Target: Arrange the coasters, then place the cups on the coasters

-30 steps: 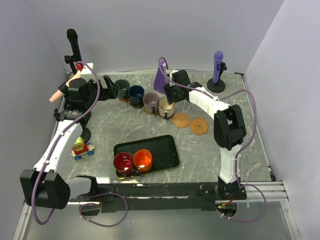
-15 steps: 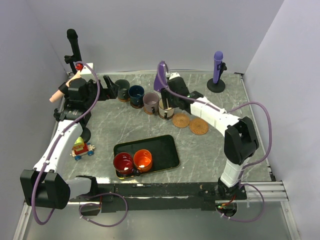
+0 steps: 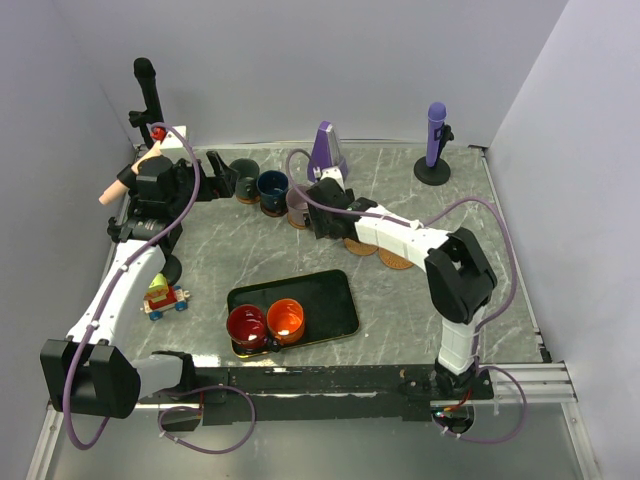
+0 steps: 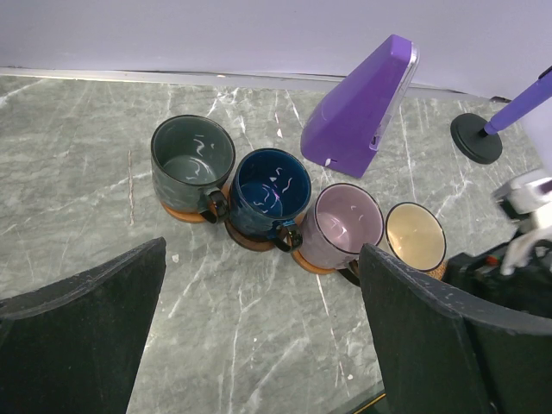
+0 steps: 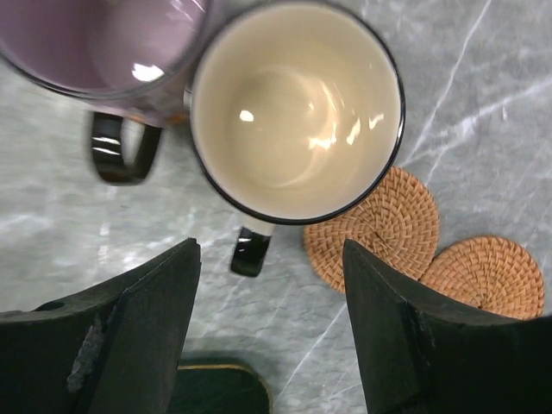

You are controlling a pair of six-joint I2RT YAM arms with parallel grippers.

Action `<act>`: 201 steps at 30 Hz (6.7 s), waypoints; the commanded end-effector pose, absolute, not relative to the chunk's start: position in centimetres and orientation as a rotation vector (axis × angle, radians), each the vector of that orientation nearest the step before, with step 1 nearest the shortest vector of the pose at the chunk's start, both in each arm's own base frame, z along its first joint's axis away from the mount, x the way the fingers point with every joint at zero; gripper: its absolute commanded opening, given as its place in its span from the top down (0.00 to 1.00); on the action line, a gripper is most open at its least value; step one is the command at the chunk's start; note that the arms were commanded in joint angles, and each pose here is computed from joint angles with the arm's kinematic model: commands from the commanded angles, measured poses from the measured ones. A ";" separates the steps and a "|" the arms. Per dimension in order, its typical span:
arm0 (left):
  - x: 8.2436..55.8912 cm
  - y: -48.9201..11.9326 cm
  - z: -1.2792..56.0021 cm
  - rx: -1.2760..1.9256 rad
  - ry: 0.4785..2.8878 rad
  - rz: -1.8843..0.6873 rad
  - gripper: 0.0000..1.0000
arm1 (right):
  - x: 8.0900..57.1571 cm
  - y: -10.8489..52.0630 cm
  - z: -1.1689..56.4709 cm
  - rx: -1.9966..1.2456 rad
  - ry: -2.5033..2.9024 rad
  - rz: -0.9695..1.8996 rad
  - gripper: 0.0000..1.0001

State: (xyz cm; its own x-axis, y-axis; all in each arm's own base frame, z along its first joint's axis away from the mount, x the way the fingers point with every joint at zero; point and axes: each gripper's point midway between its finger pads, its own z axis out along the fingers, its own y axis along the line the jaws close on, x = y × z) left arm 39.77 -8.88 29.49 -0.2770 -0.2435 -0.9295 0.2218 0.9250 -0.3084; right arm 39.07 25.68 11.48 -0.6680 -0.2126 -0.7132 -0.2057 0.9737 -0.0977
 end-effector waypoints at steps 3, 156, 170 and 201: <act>40.1 -8.9 32.0 -0.009 1.719 -0.460 0.03 | 39.8 24.8 11.1 -0.249 2.309 -0.103 0.27; 39.3 -10.6 31.6 0.021 1.724 -0.482 0.03 | 23.3 21.8 19.1 -0.469 2.264 0.194 1.00; 39.4 -10.4 31.4 0.016 1.729 -0.462 0.03 | 29.0 13.7 20.6 -0.279 2.194 0.113 1.00; 39.5 -9.9 31.6 0.014 1.723 -0.430 0.03 | 39.5 13.1 18.1 -0.195 2.244 0.168 1.00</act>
State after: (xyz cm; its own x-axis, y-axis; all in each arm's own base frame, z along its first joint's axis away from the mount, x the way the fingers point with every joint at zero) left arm 39.56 -10.07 29.54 -0.2740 -0.2305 -0.9337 0.2335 0.9258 -0.2971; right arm 35.40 11.67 13.75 -0.7358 -0.1542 -0.6594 -0.2013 0.9795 -0.0044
